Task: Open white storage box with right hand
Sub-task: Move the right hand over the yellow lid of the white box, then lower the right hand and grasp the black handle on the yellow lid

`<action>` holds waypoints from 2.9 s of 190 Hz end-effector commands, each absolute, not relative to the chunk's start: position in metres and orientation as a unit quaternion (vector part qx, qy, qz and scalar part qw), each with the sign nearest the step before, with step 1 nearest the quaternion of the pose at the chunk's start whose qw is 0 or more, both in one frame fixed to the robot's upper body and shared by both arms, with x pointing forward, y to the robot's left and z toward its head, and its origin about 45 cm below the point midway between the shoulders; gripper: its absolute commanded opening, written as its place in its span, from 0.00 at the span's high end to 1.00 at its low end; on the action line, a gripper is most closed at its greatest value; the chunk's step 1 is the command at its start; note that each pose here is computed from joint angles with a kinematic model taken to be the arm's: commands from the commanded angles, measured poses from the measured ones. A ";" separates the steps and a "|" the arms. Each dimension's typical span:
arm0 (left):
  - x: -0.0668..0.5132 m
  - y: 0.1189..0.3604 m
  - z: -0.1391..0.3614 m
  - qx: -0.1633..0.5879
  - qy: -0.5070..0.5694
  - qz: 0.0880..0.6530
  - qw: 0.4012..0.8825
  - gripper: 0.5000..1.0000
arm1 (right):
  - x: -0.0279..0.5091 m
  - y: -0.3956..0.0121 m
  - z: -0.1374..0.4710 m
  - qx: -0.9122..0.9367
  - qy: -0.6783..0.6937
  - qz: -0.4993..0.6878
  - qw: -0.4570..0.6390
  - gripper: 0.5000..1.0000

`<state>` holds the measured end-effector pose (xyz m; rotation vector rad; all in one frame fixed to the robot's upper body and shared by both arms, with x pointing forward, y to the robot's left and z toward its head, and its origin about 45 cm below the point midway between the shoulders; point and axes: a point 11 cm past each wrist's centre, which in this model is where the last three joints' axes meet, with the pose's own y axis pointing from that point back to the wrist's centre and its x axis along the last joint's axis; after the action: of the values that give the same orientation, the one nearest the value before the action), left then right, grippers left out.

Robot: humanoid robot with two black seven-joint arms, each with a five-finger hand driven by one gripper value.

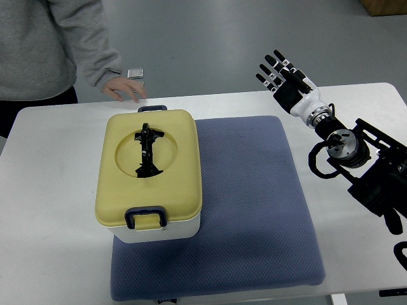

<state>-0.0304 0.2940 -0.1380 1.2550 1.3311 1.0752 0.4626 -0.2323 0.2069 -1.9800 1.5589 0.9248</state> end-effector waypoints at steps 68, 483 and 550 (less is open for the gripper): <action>-0.030 0.294 -0.138 0.514 0.548 0.445 0.487 0.00 | 0.471 -0.204 0.240 -0.825 0.513 0.203 0.125 0.09; -0.030 0.296 -0.138 0.516 0.548 0.446 0.485 0.00 | 0.393 -0.004 0.326 -0.877 0.060 -0.426 -0.215 0.20; -0.030 0.297 -0.138 0.516 0.547 0.446 0.485 0.00 | 0.395 -0.006 0.323 -0.874 0.070 -0.429 -0.215 0.77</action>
<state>-0.0304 0.2964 -0.1380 1.2561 1.3336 1.0859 0.3949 -0.0048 0.3244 -3.1996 0.2497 -1.5771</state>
